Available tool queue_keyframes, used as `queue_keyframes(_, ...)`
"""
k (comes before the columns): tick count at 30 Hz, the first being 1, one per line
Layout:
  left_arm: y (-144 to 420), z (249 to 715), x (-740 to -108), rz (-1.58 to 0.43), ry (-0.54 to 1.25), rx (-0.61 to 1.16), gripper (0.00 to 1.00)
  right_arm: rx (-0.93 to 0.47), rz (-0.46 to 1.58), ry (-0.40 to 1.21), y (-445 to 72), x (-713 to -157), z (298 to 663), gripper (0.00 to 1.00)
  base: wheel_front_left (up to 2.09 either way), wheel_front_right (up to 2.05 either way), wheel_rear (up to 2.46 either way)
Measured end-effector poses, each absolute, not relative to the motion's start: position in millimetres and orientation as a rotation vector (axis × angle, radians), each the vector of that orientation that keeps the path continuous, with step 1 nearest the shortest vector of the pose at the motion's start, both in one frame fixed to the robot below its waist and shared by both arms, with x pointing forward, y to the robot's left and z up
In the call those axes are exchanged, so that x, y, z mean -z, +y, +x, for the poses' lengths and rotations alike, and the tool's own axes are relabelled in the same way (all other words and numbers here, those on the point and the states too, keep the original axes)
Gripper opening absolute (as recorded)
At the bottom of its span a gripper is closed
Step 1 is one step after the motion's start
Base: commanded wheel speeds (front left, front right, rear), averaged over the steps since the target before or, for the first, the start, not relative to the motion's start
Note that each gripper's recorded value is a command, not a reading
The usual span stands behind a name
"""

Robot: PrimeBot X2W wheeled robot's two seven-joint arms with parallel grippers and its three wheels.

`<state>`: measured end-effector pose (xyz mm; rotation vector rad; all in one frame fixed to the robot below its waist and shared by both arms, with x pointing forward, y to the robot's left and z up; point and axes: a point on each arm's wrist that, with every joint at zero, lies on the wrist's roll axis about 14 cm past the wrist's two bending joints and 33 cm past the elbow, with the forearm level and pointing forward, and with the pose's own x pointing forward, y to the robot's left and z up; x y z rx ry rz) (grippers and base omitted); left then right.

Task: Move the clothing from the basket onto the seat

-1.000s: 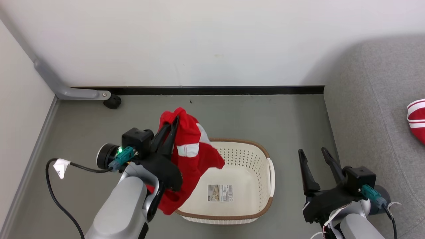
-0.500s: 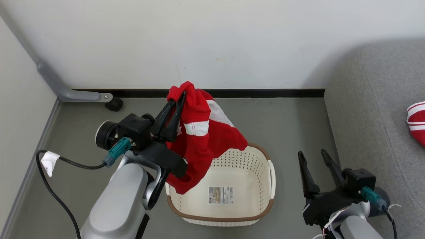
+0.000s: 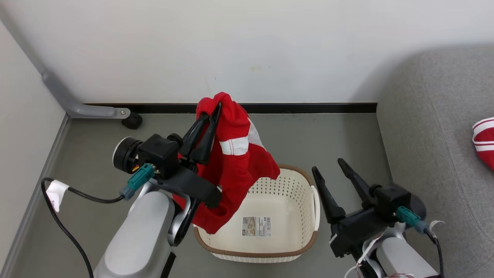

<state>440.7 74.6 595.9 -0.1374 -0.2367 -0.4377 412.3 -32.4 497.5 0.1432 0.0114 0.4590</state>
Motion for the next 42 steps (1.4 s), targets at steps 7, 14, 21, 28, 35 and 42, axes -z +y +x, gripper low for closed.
queue_keyframes(7, 74, 441, -598, -0.14, -0.245, 0.441, 0.0, -0.651, 0.1, -0.084, 14, -530, 409, 1.0, 0.0, 0.0, 0.0)
queue_keyframes(14, 75, 442, -596, -0.135, -0.246, 0.441, 0.0, -0.753, 0.08, -0.111, 41, -539, 403, 1.0, 0.0, 0.0, 0.0)
queue_keyframes(21, 75, 442, -592, -0.131, -0.234, 0.441, 0.0, -0.843, 0.095, -0.101, 65, -538, 392, 1.0, 0.0, 0.0, 0.0)
queue_keyframes(28, 75, 442, -589, -0.122, -0.23, 0.445, 0.0, -0.91, 0.094, -0.082, 82, -535, 387, 1.0, 0.0, 0.0, 0.0)
queue_keyframes(35, 70, 440, -588, -0.121, -0.228, 0.459, 0.0, -0.985, 0.064, -0.061, 101, -531, 384, 1.0, 0.0, 0.0, 0.0)
queue_keyframes(42, 72, 439, -585, -0.115, -0.218, 0.454, 0.0, -1.01, 0.054, -0.049, 111, -532, 396, 0.0, 0.0, 0.0, 0.0)
